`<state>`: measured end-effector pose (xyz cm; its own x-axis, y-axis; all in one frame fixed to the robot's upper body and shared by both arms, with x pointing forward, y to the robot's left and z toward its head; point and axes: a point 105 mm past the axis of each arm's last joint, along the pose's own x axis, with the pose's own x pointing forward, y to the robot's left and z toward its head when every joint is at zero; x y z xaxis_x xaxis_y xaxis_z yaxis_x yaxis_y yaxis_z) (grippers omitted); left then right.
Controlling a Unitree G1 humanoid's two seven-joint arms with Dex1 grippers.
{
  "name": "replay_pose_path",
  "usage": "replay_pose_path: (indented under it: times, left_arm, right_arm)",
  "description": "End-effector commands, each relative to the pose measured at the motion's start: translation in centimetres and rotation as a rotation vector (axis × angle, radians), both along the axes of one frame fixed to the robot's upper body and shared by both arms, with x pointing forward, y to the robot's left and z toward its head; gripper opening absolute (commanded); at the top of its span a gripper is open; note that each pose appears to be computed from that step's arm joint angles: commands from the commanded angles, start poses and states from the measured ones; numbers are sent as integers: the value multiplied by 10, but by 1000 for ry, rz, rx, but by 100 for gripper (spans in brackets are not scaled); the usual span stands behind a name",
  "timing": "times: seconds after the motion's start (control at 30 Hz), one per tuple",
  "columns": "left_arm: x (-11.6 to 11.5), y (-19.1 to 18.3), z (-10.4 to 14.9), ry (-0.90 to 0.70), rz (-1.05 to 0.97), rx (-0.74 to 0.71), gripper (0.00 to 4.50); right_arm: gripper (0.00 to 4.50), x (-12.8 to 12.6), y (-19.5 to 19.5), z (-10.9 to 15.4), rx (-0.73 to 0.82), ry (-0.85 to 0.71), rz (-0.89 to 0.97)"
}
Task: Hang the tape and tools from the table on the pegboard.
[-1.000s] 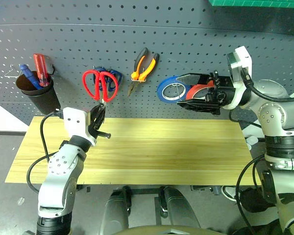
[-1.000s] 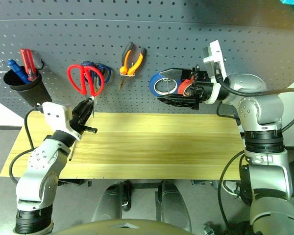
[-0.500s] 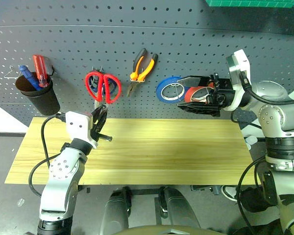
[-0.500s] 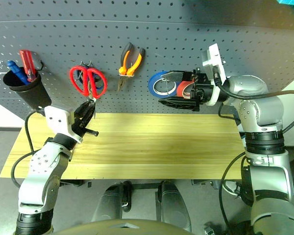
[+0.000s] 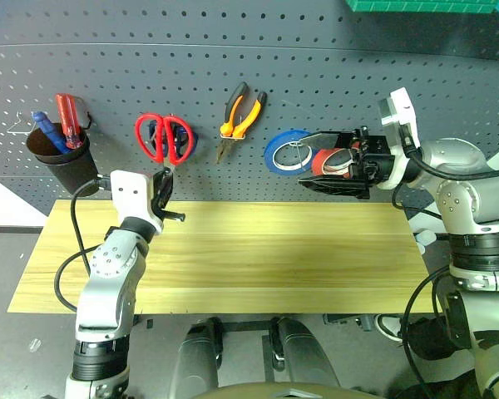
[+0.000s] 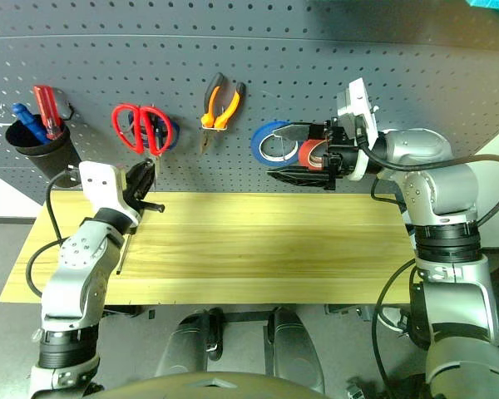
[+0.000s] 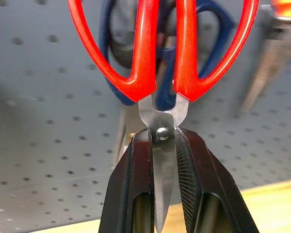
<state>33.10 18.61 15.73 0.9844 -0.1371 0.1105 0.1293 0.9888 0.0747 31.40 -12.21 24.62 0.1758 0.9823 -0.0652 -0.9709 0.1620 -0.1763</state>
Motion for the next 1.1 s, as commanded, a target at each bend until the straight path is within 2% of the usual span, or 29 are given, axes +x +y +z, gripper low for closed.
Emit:
replay_pose_path:
  times: [0.03, 0.07, 0.1, 0.37, 0.43, 0.63, 0.77, 0.97, 1.1]
  left_arm:
    - [2, -1, 2, 4, 7, -31, 34]
    - [1, -1, 1, 10, 12, -33, 105]
    - [1, -1, 0, 14, 13, -33, 124]
    - [-6, 3, 7, -33, 18, -12, 397]
    - [-13, 4, 9, -51, -1, 15, 448]
    - [-39, 21, -1, -17, 67, 19, 448]
    - [-56, 31, -10, 18, 111, -1, 448]
    - [-61, 47, -26, 116, 178, -16, 448]
    - [-60, 54, -36, 172, 183, -31, 448]
  right_arm:
    - [450, -5, 6, 15, 8, -73, 27]
    - [450, -5, 6, 15, 8, -74, 28]
    - [450, -5, 6, 16, 9, -77, 28]
    - [450, -4, 6, 17, 10, -88, 26]
    - [450, -4, 6, 17, 13, -87, 28]
    - [450, -14, 14, 16, 18, -54, 82]
    - [450, -29, 31, 8, 16, 37, 158]
    - [450, -38, 58, -25, -20, 138, 186]
    - [450, -42, 69, -58, -116, 129, 192]
